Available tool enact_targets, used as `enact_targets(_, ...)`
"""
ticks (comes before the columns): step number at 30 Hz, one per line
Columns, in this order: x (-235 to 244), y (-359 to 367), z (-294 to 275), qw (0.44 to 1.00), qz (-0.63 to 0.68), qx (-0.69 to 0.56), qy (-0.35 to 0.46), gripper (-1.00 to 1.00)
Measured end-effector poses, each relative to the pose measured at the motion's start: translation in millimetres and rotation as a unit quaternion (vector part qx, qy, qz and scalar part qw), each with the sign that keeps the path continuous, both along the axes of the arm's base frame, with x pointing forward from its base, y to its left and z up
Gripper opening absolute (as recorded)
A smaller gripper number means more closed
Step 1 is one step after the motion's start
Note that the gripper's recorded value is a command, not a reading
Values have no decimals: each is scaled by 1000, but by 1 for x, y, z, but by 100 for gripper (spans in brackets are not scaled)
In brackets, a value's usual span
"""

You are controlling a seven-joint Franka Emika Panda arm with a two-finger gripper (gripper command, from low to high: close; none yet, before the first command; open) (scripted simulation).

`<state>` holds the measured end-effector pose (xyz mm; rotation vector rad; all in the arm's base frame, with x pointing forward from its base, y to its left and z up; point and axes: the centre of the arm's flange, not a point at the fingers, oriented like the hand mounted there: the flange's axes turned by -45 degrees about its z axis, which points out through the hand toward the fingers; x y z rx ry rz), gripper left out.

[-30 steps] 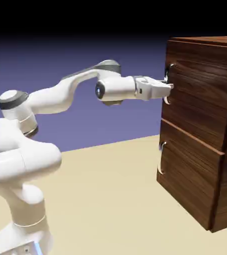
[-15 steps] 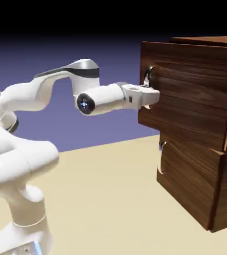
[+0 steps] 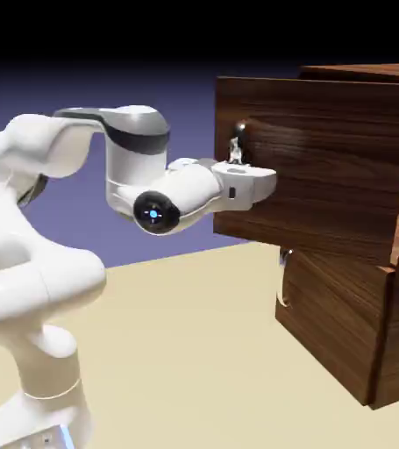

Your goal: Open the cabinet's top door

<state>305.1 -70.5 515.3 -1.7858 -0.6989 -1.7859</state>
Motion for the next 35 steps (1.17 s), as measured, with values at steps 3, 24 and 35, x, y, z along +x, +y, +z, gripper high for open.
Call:
enact_targets(3,-8,-23,0,999,37,0,0,-100)
enact_targets(24,-19,-178,0,964,267,0,0,-100)
enact_targets(35,3,-252,0,926,377,0,0,100)
